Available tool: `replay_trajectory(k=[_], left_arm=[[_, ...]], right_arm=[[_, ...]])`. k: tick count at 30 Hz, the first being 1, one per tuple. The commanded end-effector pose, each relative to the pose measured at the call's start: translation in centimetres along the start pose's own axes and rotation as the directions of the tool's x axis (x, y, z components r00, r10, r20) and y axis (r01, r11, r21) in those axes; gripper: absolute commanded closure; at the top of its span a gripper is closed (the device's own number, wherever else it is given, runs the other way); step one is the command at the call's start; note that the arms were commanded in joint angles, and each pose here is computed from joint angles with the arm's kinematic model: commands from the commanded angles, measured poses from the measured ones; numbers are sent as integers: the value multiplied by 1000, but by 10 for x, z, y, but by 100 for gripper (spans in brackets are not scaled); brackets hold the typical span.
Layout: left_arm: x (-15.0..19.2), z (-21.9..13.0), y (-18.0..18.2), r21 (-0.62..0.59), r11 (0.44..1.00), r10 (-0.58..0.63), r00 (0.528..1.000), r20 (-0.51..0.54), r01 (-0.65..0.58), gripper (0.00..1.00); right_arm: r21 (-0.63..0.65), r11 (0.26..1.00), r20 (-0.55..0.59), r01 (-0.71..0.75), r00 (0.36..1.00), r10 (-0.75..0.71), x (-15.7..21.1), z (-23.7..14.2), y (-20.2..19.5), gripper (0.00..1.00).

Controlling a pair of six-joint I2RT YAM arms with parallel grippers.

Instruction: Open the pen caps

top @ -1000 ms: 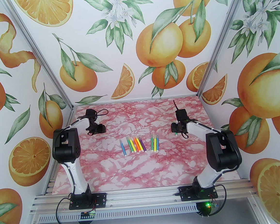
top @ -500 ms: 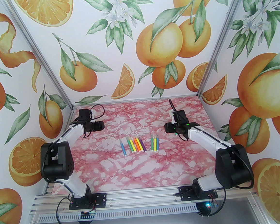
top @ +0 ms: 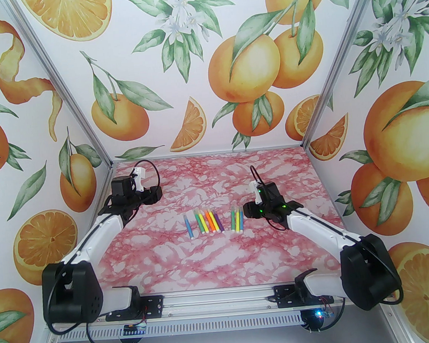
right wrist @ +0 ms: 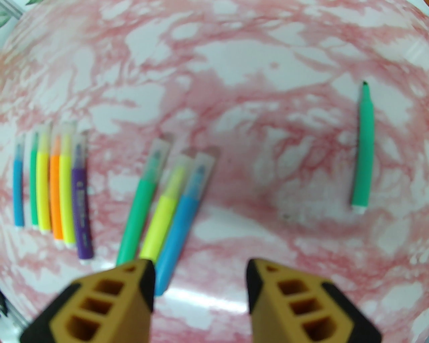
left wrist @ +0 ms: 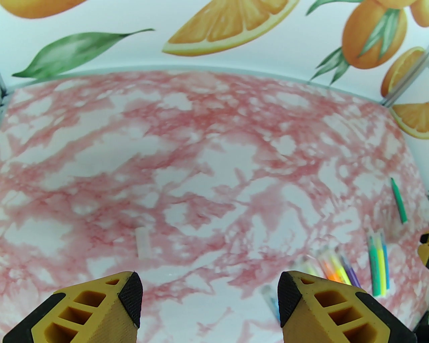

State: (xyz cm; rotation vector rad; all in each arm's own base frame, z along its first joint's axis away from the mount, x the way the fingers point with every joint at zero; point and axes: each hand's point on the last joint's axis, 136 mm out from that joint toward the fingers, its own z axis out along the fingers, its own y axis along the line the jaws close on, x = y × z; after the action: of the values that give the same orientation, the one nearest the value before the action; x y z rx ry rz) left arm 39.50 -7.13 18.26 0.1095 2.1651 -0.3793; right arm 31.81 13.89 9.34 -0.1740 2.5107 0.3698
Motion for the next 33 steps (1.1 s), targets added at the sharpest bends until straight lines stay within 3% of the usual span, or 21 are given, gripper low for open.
replay_trajectory(k=[1,33], left_arm=[[-16,-15,-10,1,999,34,995,93,-35,29],[-20,-32,-21,-10,997,82,988,134,-82,29]], right_arm=[[-23,1000,-14,-15,1000,14,8,5,8,51],[72,997,-166,-23,985,35,52,56,10,60]])
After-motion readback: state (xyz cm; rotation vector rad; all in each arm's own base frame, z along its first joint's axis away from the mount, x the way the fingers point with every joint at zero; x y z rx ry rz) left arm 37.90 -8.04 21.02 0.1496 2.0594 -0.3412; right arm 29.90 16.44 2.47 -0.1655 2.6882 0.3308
